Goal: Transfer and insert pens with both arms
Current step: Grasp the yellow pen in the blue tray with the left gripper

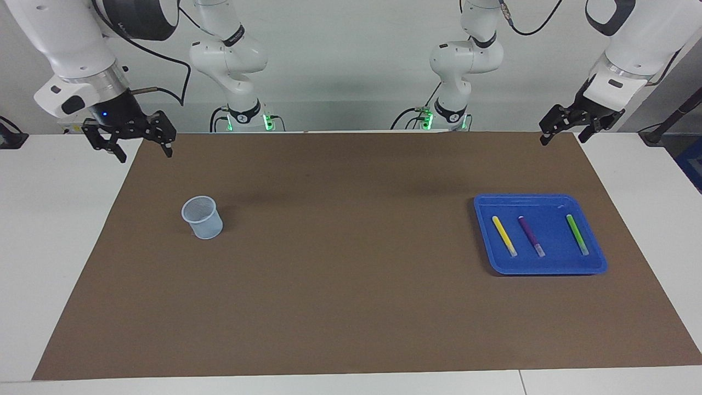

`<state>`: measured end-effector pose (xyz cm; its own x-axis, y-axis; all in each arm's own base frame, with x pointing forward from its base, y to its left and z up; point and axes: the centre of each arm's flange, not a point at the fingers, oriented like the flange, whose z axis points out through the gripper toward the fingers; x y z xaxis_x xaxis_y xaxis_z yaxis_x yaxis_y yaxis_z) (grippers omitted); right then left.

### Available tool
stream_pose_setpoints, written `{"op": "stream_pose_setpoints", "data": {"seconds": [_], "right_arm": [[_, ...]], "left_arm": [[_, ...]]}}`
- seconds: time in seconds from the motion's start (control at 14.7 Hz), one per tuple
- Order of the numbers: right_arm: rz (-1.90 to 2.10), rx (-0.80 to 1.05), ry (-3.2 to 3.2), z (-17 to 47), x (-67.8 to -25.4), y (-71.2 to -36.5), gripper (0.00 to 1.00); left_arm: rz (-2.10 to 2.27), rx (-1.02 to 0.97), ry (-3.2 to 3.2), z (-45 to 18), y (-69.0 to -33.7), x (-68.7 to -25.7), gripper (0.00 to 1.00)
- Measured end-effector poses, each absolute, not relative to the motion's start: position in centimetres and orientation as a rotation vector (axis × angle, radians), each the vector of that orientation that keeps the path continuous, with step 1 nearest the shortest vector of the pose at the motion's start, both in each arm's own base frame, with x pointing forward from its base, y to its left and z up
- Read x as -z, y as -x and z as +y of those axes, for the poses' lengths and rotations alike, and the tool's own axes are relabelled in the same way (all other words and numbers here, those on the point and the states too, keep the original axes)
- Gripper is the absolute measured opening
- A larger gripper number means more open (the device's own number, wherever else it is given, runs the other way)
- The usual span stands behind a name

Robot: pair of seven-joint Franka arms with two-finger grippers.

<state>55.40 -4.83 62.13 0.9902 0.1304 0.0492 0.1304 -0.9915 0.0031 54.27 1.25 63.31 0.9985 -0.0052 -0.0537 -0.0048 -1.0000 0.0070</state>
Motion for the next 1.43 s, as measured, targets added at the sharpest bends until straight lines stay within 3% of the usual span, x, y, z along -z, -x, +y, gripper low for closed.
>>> {"op": "stream_pose_setpoints", "data": {"seconds": [0.88,1.43], "right_arm": [[-0.205,0.078,3.134,-4.8,-62.2,-55.4,1.0],[-0.205,0.078,3.134,-4.8,-62.2,-55.4,1.0]], "left_arm": [[0.047,0.029,-3.131,1.2,-54.7,-62.9,1.0],[0.071,-0.08,-3.126,1.2,-55.1,-53.8,1.0]]}}
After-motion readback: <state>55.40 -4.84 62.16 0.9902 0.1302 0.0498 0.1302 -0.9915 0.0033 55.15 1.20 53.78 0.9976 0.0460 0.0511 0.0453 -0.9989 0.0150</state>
